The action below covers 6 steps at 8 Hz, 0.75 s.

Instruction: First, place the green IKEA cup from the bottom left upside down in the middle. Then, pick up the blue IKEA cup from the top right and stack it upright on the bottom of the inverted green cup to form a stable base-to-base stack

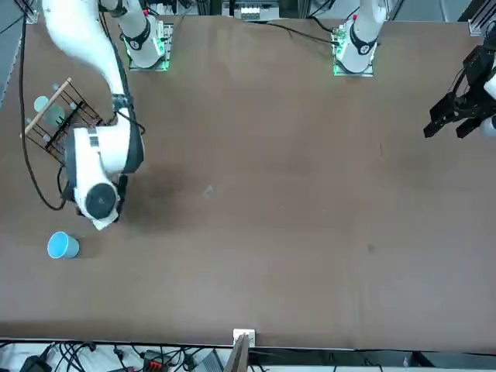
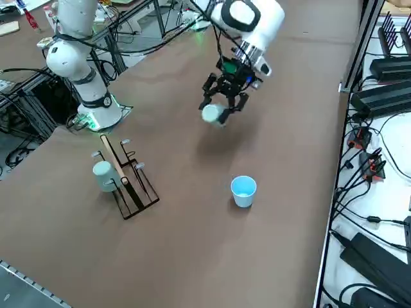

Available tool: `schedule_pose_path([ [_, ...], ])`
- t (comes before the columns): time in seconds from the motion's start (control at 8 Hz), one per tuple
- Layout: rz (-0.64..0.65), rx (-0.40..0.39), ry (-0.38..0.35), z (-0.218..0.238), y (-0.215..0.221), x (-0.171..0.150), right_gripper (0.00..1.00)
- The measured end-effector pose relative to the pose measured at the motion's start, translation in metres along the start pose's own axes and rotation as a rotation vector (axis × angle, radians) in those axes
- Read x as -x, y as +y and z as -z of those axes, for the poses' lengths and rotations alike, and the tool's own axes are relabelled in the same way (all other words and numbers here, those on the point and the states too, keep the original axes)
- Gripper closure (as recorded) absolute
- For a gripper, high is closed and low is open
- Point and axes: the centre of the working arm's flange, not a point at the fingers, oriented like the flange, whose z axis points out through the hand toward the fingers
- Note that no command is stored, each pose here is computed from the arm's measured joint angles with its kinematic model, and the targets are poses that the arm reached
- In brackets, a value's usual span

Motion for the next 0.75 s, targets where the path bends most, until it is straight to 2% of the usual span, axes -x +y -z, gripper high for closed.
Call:
schedule_pose_path([
  [0.38, -0.118, -0.063, -0.136, -0.041, -0.011, -0.061, 0.13],
  [0.75, -0.295, -0.11, -0.229, -0.072, -0.033, -0.112, 0.13],
])
